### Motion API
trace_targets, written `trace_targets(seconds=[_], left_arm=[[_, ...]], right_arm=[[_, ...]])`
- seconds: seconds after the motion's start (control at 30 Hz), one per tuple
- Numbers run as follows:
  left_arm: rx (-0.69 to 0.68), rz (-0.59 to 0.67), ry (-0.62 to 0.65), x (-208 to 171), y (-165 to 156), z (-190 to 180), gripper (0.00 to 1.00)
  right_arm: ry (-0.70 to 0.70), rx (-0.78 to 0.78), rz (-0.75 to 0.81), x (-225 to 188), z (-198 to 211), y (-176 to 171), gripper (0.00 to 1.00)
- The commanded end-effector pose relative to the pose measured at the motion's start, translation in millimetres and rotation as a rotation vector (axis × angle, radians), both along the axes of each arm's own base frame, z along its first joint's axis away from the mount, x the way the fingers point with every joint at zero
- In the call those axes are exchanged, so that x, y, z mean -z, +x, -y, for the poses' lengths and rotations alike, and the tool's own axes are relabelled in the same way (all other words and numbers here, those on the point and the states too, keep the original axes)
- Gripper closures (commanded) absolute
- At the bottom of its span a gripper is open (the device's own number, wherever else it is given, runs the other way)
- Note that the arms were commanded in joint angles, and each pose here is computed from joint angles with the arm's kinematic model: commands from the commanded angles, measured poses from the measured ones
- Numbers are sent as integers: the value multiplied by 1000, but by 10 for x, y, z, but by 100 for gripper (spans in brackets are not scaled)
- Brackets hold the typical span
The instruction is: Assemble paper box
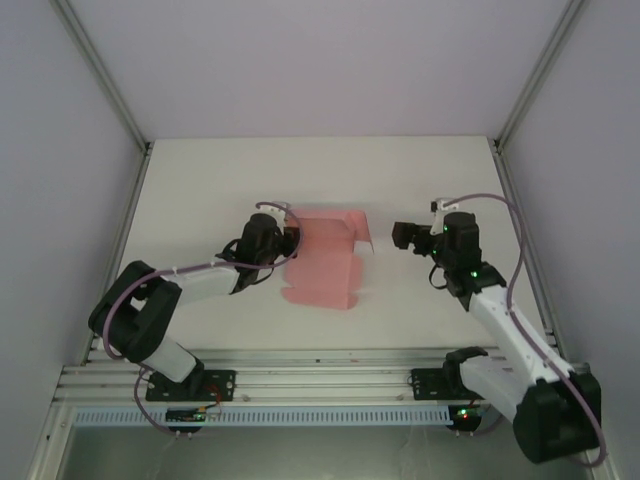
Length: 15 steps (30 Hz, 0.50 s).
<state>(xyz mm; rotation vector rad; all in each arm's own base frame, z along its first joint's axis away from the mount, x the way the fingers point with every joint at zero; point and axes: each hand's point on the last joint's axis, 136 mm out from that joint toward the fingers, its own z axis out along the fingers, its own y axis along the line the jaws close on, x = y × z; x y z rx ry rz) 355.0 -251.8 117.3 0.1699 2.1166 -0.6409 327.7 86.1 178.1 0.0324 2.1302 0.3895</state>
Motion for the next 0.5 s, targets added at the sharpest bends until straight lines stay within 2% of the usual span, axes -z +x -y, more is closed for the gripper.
trace_targets(seconds=[0.0, 0.17, 0.3, 0.47], left_arm=[[41, 61, -41, -247, -7, 81, 100], [50, 66, -46, -262, -13, 96, 100], [57, 65, -48, -256, -12, 110, 100], [72, 62, -64, -267, -21, 147, 100]], right_arm=[[63, -99, -49, -26, -229, 100, 1], [89, -279, -76, 28, -635, 134, 4], [91, -432, -87, 91, -996, 7, 5], [83, -541, -90, 183, -1336, -107, 5]])
